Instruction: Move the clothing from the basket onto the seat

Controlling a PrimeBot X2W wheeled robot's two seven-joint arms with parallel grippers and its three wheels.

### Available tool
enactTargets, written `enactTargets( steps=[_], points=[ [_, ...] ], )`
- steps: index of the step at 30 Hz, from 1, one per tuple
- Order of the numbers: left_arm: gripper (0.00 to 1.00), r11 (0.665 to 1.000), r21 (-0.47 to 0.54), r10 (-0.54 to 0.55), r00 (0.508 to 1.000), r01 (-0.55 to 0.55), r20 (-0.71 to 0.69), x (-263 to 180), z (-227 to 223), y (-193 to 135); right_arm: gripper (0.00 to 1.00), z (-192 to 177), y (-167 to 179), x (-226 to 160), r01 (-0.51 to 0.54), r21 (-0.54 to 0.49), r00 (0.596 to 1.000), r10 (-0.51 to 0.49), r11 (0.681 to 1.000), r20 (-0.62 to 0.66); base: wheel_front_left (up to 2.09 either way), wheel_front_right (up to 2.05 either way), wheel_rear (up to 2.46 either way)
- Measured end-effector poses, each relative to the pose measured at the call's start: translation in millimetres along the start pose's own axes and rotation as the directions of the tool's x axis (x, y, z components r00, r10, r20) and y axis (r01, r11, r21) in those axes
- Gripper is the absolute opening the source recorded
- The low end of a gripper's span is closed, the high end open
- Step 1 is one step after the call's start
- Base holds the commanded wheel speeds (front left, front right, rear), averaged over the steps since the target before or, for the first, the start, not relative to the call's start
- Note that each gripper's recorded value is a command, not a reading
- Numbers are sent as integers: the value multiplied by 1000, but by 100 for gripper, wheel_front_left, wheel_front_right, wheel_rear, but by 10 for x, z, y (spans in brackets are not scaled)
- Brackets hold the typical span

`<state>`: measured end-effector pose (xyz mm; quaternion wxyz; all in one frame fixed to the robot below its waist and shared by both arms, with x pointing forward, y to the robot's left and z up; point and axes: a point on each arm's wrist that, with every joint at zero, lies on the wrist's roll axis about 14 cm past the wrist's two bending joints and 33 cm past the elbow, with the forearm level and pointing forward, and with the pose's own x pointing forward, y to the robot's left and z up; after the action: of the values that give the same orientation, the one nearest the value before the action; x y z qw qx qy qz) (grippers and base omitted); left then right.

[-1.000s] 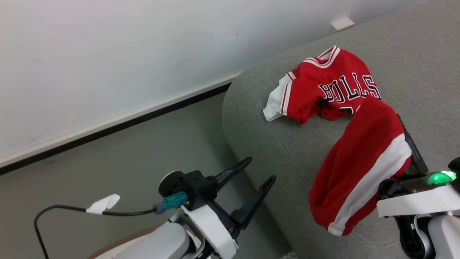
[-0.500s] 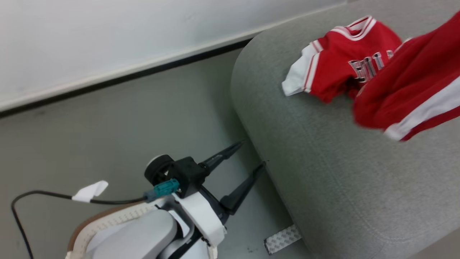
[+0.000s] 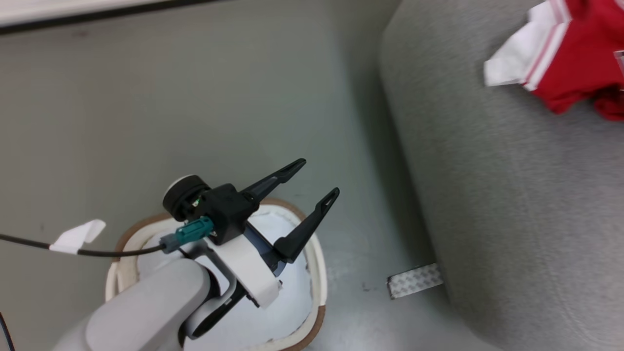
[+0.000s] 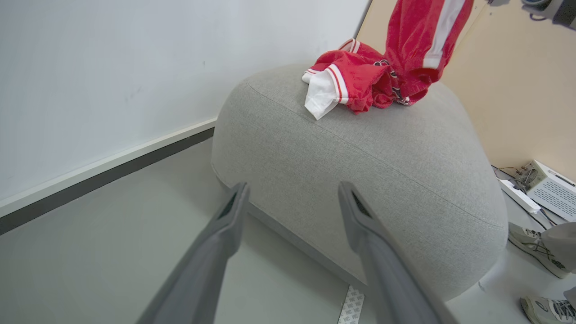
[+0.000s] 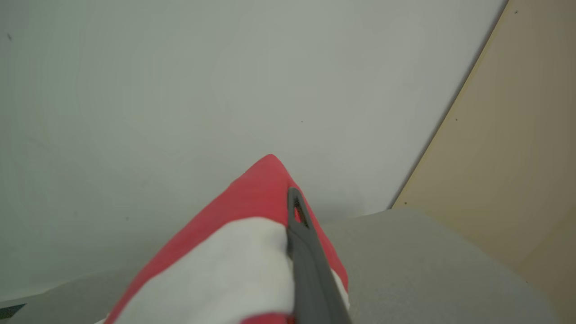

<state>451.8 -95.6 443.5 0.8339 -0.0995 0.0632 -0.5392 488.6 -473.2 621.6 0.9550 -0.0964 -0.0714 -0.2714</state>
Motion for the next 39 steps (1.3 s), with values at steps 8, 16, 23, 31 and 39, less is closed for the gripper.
enactTargets(
  steps=[8,16,23,31,39],
  points=[
    [100,996,-23,86,996,-87,-27,-207,-185,251,79,-1659,70,-398,-136,-235,799,-33,962,-600,0,0,0],
    [100,992,6,125,992,-125,-11,-281,-11,174,100,-1754,160,-739,-237,-232,689,-6,943,-725,0,0,0],
    [100,980,9,197,980,-197,26,-408,252,14,100,-1448,222,-1084,-377,-217,661,98,901,-744,0,0,0],
    [100,907,-3,418,901,-421,111,-897,710,123,100,-353,282,-1298,-442,-107,785,326,891,-526,0,0,0],
    [100,755,-43,636,715,-654,289,-1783,1318,300,100,429,789,-1634,-502,90,843,510,860,-173,0,0,0]
  ],
)
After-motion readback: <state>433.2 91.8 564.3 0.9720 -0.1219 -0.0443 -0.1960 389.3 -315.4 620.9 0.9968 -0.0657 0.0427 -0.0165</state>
